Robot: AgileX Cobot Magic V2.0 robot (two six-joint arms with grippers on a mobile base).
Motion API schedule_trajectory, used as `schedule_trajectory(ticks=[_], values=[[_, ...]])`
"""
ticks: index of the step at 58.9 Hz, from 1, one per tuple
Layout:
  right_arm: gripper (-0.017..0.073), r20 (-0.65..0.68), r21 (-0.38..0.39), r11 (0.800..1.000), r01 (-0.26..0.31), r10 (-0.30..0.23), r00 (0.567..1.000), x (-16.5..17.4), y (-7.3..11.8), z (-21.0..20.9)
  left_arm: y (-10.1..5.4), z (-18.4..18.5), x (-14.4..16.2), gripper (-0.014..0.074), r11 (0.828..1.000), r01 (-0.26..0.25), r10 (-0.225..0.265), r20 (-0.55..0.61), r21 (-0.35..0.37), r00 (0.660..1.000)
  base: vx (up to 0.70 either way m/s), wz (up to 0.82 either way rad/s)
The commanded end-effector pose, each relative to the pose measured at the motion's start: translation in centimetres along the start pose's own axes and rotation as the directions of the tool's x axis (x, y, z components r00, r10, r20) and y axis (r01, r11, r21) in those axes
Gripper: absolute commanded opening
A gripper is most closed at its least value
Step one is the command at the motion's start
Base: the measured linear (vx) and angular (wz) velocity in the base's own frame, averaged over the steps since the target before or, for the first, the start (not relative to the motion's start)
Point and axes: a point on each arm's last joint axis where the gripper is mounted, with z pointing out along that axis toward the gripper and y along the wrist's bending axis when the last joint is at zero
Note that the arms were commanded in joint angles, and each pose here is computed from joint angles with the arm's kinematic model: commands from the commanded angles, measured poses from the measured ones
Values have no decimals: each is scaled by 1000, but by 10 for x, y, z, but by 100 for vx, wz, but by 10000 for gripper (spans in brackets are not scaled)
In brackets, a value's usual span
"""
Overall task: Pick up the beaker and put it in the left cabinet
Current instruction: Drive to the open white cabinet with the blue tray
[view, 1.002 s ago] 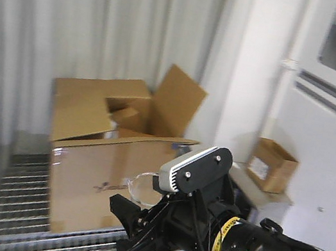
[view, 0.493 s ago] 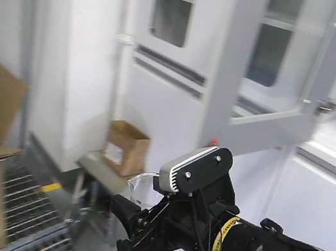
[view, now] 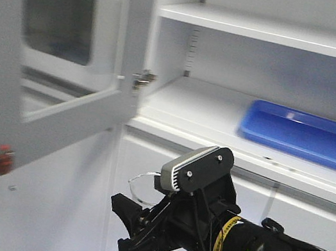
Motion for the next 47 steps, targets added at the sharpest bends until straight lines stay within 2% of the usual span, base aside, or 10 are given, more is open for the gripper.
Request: schedule_trajectory(ticks=[1, 20, 47], values=[[179, 116, -18, 1000, 0, 2, 993, -26, 0, -10, 0, -1, -3, 1, 1000, 6, -6, 77, -7, 997, 20, -73], [179, 116, -18, 1000, 0, 2, 993, -26, 0, -10, 0, -1, -3, 1, 1000, 6, -6, 77, -7, 997, 21, -57], [179, 116, -18, 1000, 0, 2, 993, -26, 0, -10, 0, -1, -3, 1, 1000, 6, -6, 77, -7, 997, 25, -25]])
